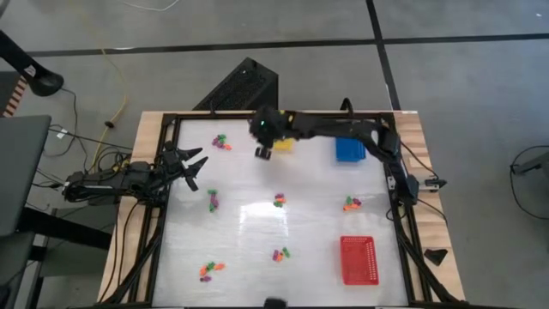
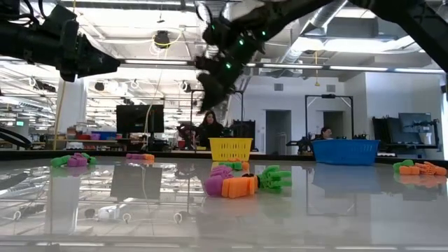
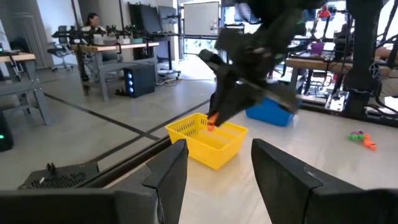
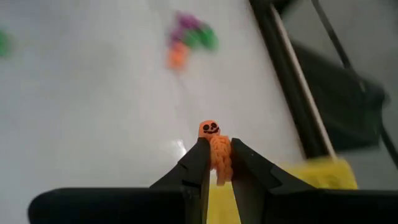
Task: Sort Halloween decoration
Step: Put the orange skeleton toy into the yellow bin
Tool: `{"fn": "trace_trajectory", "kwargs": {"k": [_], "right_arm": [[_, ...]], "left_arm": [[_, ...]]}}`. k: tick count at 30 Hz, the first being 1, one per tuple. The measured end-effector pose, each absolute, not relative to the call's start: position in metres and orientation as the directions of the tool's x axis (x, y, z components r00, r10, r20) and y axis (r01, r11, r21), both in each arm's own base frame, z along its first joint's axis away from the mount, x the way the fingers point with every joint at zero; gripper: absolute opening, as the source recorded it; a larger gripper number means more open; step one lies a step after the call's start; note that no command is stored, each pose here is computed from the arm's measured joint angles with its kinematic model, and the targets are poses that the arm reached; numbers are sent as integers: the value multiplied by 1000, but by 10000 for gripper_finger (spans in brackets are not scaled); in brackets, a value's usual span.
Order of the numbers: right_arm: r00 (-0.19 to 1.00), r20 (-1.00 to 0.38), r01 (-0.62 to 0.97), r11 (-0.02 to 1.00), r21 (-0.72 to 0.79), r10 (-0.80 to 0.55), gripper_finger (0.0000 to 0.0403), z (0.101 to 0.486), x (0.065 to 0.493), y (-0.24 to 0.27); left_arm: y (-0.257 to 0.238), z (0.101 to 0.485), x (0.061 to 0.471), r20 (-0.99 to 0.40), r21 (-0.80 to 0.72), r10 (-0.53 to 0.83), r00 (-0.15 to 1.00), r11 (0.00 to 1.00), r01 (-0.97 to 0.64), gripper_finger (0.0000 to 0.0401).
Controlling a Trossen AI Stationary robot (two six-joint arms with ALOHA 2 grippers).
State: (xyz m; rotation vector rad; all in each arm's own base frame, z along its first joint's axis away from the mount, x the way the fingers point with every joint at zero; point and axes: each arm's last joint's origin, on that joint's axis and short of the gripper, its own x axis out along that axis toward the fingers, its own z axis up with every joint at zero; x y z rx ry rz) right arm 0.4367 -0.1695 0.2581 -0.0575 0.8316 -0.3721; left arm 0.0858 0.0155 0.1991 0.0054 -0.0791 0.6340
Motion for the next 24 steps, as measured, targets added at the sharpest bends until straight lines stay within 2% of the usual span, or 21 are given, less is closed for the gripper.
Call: {"fn": "trace_trajectory", "kwargs": {"k": [6, 11, 24], "right_arm": [[509, -768, 462, 876, -137, -388, 81, 252, 408, -217], [492, -771, 545, 834, -90, -404, 88, 251, 399, -234], [484, -781, 545, 834, -85, -395, 194, 250, 399, -232]], "left_arm": [[15, 199, 86, 76, -19, 592, 802, 805, -593, 169], [16, 199, 86, 76, -19, 593, 802, 805, -594, 169], [16, 199, 86, 76, -15, 593, 801, 804, -594, 169]]}}
